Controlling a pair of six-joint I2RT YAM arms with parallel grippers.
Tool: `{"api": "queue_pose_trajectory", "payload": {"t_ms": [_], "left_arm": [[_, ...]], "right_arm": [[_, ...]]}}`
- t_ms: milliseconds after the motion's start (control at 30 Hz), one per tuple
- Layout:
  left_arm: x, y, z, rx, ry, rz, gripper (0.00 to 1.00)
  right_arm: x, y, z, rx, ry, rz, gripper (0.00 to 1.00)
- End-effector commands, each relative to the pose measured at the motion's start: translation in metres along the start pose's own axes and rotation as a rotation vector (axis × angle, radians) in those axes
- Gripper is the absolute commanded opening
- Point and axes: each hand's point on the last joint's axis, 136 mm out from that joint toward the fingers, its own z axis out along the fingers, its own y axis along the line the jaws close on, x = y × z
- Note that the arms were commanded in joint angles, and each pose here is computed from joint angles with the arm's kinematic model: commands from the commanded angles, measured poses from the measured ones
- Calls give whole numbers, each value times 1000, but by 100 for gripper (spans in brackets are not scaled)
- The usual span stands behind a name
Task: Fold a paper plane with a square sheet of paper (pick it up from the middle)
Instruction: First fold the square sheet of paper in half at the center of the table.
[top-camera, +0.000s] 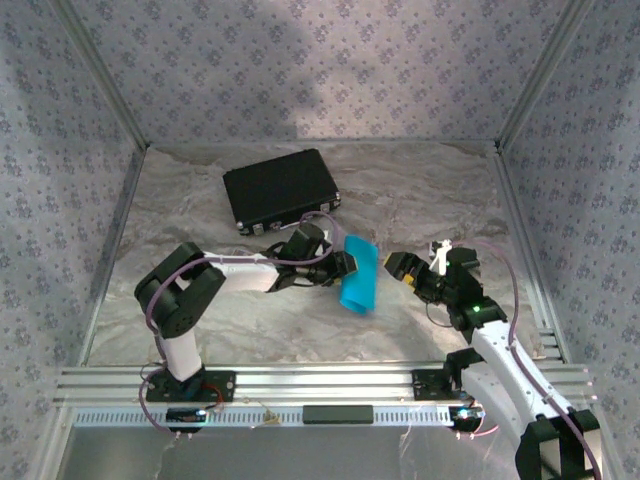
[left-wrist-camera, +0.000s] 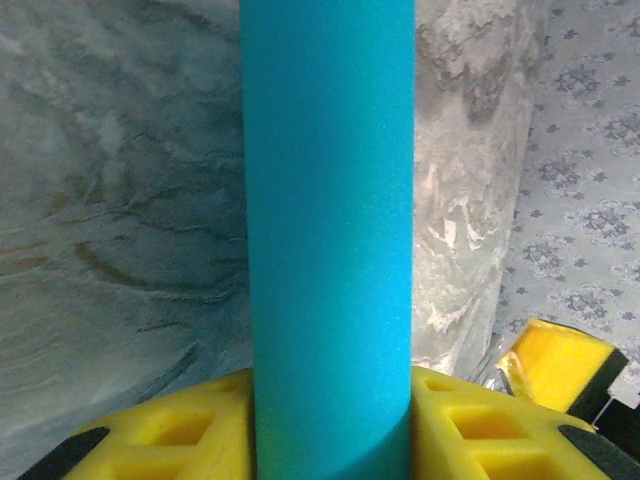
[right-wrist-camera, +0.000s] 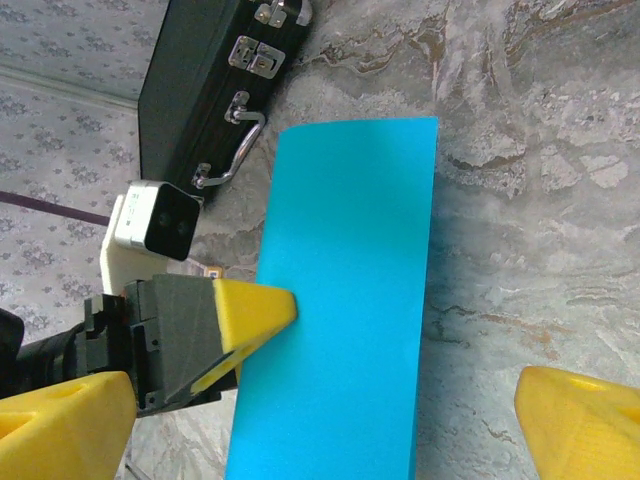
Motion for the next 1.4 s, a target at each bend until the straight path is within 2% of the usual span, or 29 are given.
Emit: {"api": "queue_pose_trajectory", "payload": {"t_ms": [0,367,967,1367], "left_arm": [[2,12,4,-17,12,-12,38],[6,35,6,-83,14,-21,39],[8,54,7,-136,4,-43,41],[8,60,2,-219,-2,-2,49]], "right_arm": [[-7,12,-2,-35,-11,-26,99],[-5,12,-1,-31,-3,-21,99],[0,9,5,-9,28,-24,99],[2,8,8,1,47,-26,99]]}}
